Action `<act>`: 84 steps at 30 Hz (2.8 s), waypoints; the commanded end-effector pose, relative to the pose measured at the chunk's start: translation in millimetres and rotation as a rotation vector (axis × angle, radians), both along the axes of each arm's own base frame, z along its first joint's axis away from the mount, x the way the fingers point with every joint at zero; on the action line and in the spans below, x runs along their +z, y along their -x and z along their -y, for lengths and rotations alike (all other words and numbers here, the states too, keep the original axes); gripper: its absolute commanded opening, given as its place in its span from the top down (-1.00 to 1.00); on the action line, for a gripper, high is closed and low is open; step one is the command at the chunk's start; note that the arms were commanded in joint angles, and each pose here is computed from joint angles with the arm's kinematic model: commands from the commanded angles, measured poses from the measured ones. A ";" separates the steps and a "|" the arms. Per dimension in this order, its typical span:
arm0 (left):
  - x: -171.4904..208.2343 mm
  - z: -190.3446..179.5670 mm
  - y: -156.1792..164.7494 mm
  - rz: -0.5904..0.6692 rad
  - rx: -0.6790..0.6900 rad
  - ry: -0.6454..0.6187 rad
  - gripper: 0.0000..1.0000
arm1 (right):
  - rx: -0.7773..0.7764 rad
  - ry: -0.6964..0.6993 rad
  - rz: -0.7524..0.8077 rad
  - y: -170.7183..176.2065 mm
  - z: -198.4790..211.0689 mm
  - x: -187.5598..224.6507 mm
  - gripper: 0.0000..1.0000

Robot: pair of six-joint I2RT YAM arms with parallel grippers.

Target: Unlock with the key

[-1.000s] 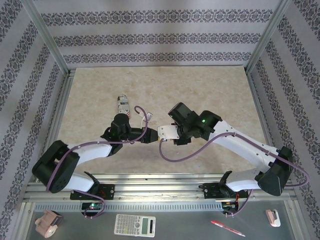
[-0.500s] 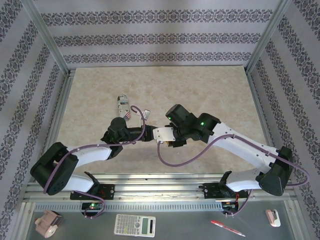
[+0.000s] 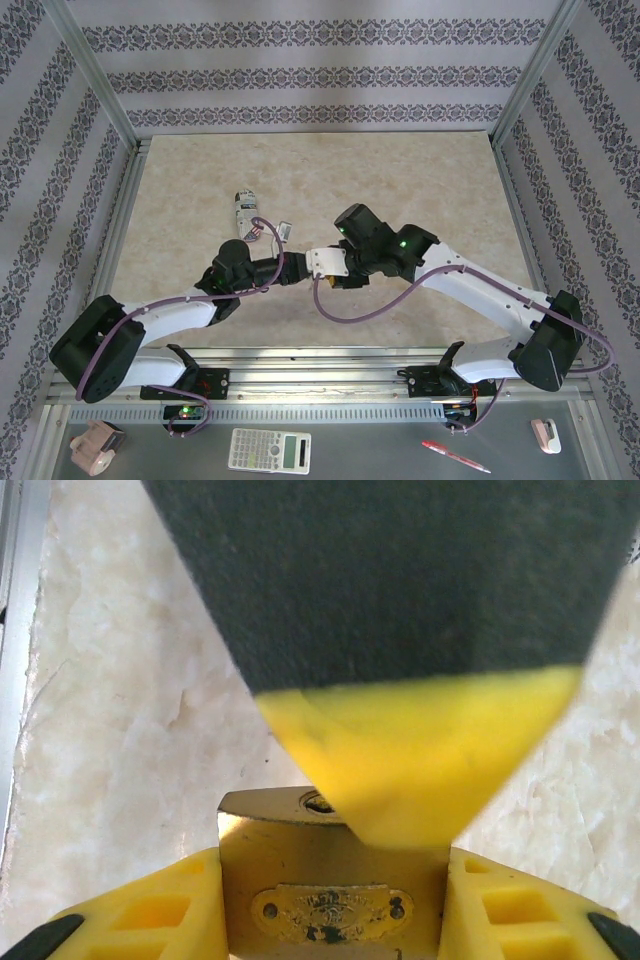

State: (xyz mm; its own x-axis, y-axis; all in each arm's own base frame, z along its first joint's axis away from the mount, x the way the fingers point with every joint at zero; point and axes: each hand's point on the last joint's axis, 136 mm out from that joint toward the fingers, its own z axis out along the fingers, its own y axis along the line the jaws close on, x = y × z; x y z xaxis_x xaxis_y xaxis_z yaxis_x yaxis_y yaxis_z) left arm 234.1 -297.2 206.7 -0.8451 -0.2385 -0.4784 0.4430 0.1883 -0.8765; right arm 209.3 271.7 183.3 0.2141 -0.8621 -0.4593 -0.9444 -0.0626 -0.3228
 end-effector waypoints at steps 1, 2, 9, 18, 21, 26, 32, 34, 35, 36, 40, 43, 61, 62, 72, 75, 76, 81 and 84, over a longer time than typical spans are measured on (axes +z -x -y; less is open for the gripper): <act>-15.5 -11.2 -6.2 -0.021 0.056 -0.053 1.00 | -0.009 -0.101 0.030 -7.3 -8.9 18.3 1.00; -16.4 -13.2 -6.7 -0.020 0.063 -0.069 1.00 | -0.013 -0.101 0.029 -7.6 -7.1 17.6 1.00; -30.9 -31.7 -13.9 -0.070 0.121 -0.191 1.00 | -0.094 -0.103 -0.006 -18.0 5.7 9.3 1.00; -34.4 -63.8 -0.3 -0.108 0.199 -0.387 -0.24 | -0.666 -0.193 -0.229 -50.8 29.6 11.1 1.00; -22.4 -76.2 5.5 -0.091 0.241 -0.379 -0.49 | -1.012 -0.127 -0.386 -55.6 58.9 -11.1 1.00; -2.5 -82.7 10.5 -0.061 0.257 -0.364 -0.54 | -1.358 0.052 -0.545 -46.0 96.6 -82.5 1.00; 13.2 -87.8 15.1 -0.033 0.265 -0.374 -0.57 | -1.506 0.140 -0.576 -44.3 116.2 -135.9 0.93; 17.9 -89.1 16.7 -0.022 0.266 -0.374 -0.58 | -1.528 0.161 -0.582 -45.5 119.0 -145.6 0.71; 19.6 -90.1 17.2 -0.020 0.269 -0.373 -0.58 | -1.536 0.163 -0.590 -46.0 118.8 -148.5 0.45; 20.4 -91.1 17.6 -0.020 0.272 -0.372 -0.59 | -1.536 0.161 -0.595 -46.5 118.3 -149.4 0.28; 23.7 -96.0 20.4 -0.014 0.289 -0.370 -0.61 | -1.515 0.105 -0.585 -48.2 117.4 -136.9 -0.17; 23.5 -96.8 22.1 -0.010 0.288 -0.367 -0.62 | -1.501 0.073 -0.566 -44.6 122.9 -124.6 -0.33; 34.2 -119.0 39.1 0.032 0.346 -0.362 -0.64 | -1.223 0.143 -0.630 30.1 52.5 -136.8 0.09; 34.0 -120.9 41.6 0.031 0.349 -0.361 -0.64 | -1.215 0.149 -0.626 30.2 50.8 -140.8 0.12; 28.5 -133.8 53.2 0.021 0.380 -0.371 -0.65 | -1.183 0.215 -0.630 33.9 45.6 -174.1 0.21; 28.3 -133.7 53.3 0.017 0.379 -0.370 -0.65 | -1.167 0.223 -0.626 33.9 40.4 -176.0 0.21; 28.3 -133.7 53.2 0.017 0.379 -0.370 -0.65 | -1.168 0.232 -0.626 34.4 40.6 -177.2 0.21; 29.3 -133.8 54.6 0.021 0.376 -0.368 -0.65 | -1.169 0.249 -0.624 41.0 42.1 -180.3 0.18; 26.6 -133.9 54.1 0.014 0.378 -0.372 -0.65 | -1.164 0.243 -0.614 43.9 41.7 -174.7 0.16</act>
State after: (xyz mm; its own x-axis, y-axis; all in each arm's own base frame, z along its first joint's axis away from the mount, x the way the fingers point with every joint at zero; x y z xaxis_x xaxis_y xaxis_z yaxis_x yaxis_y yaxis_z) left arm 180.1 -167.6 240.7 -0.7217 -0.3323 -0.6073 0.3183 0.6197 -0.7174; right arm 175.6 225.2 11.1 -0.8893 -0.4554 -0.0415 -0.4572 0.8875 0.0575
